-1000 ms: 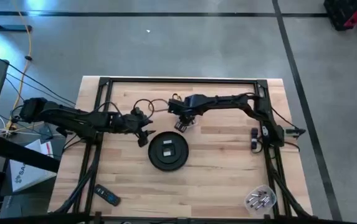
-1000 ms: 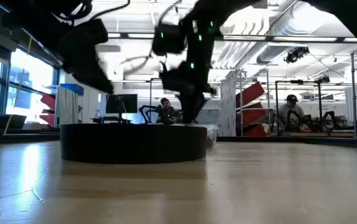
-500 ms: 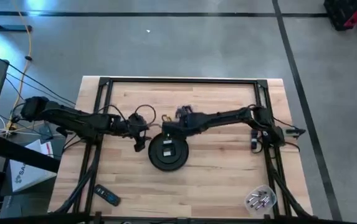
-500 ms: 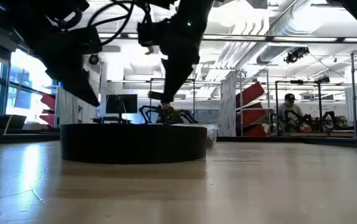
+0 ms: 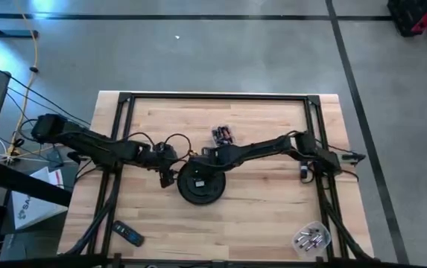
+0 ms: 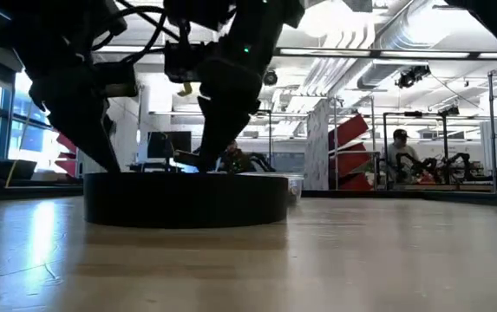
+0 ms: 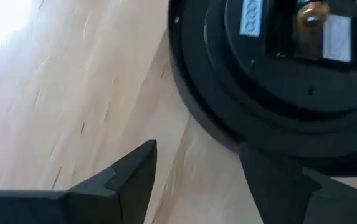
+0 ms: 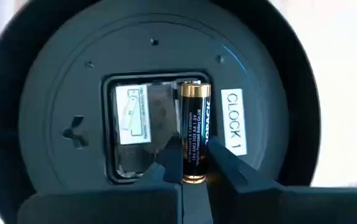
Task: Insert battery
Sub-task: Insert the black battery into the black clock
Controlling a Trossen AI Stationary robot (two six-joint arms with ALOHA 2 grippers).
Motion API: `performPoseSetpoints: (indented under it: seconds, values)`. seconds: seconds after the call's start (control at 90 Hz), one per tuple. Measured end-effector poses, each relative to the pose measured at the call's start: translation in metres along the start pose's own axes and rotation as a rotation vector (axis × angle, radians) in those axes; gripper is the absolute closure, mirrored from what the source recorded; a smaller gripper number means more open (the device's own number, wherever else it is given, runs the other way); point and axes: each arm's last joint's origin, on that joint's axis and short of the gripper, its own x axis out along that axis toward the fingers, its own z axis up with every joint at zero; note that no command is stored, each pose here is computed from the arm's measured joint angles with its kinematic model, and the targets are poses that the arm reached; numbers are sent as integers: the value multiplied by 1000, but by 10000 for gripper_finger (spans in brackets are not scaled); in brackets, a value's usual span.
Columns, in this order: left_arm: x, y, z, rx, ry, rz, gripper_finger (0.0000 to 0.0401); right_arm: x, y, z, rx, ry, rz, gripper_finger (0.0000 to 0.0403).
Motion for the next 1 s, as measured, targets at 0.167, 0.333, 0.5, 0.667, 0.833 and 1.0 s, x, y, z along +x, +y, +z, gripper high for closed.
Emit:
performPoseSetpoints:
  seconds: [0.167,0.333,0.5,0.667,0.833,1.0]
  values:
    - [-1,-4,-1,2,-4,-11,188,3,-1,-2,20,21,0,387]
    - [-1,-6,-2,9,-4,-16,188,4,-1,1,48,-5,-2,353]
    - [-1,-6,-2,9,-4,-16,188,4,-4,0,72,-4,-10,333]
    - [-1,-6,-2,10,-5,-15,188,4,-4,0,72,-1,-12,331]
    - [-1,-6,-2,17,-9,-18,188,-2,-5,5,71,-14,-12,330]
    - [-2,-6,-3,26,-2,-17,188,-19,-3,11,52,-5,-14,330]
